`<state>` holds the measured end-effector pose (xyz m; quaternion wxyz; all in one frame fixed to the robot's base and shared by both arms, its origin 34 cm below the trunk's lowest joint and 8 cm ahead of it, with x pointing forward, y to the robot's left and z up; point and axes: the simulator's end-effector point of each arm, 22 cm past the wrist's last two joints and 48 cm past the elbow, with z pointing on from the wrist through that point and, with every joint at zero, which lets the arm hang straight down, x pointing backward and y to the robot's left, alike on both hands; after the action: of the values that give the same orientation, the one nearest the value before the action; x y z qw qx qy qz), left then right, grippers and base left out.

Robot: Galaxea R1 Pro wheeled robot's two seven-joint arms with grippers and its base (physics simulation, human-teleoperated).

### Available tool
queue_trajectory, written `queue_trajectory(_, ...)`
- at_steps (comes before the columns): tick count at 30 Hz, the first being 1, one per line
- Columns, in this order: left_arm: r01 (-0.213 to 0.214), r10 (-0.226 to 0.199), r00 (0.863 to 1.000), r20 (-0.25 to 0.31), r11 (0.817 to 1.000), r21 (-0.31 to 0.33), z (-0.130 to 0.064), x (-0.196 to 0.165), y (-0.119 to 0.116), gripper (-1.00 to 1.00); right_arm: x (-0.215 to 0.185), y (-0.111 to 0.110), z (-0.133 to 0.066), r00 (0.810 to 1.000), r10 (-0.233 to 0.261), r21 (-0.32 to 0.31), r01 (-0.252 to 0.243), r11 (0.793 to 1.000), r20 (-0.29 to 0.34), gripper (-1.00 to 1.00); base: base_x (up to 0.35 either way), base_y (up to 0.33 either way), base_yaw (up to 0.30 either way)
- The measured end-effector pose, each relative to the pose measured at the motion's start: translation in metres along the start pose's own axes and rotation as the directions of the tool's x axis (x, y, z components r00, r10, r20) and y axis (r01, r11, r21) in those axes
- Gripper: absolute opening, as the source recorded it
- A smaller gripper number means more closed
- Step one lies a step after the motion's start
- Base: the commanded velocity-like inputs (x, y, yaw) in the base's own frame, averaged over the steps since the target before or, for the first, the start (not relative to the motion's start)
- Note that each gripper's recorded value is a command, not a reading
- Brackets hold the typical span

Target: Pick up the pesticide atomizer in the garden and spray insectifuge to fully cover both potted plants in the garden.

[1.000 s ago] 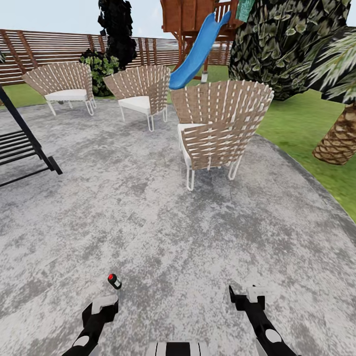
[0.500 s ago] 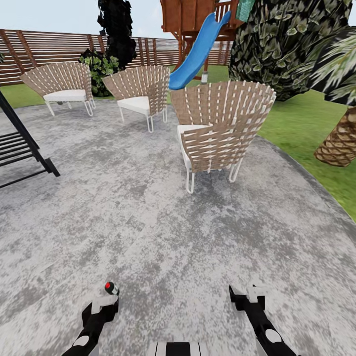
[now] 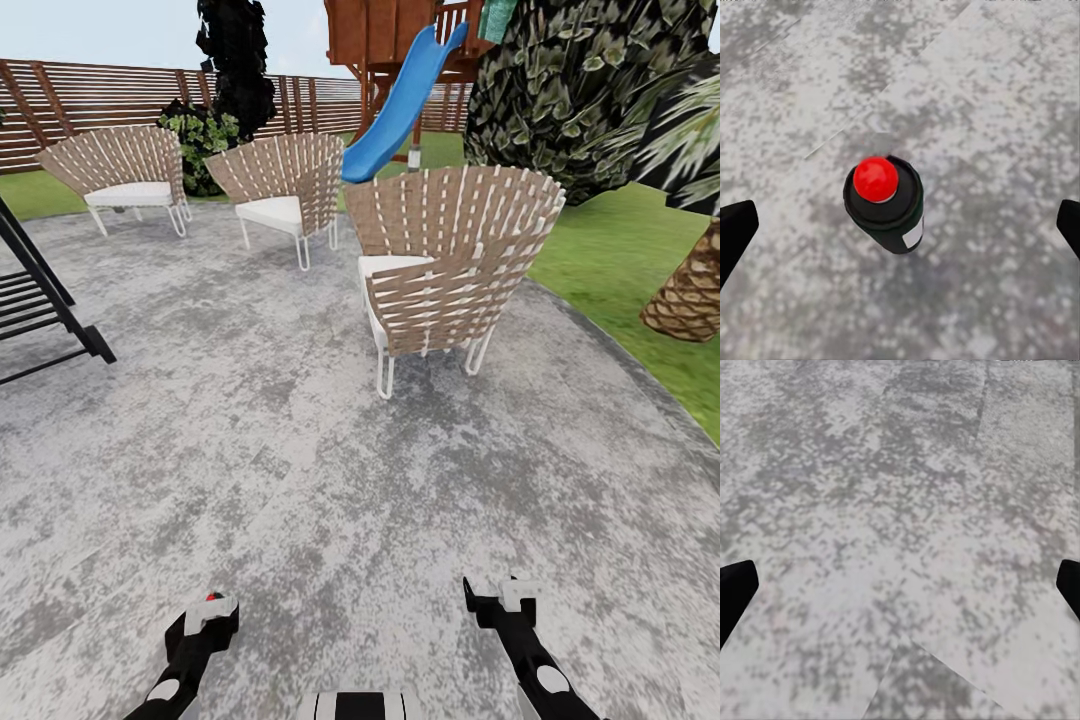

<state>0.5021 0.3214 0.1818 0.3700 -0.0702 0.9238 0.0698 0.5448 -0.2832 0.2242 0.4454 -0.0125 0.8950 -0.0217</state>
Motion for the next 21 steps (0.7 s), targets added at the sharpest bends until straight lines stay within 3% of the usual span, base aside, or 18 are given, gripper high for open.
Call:
queue_trajectory(12,0.003,-0.003,0.999,0.04,1.0,-0.003,-0.004,-0.002,0.003,1.0,0.0,0.0,0.0,1.0,0.0,0.0,0.0,1.0,0.0,1.0,0.007,0.0,0.0)
queue_trajectory(21,-0.002,0.002,1.0,0.018,1.0,-0.005,-0.002,0.011,0.003,1.0,0.015,0.001,0.001,1.0,0.0,-0.002,0.0,1.0,-0.026,1.0,0.0,0.0,0.0)
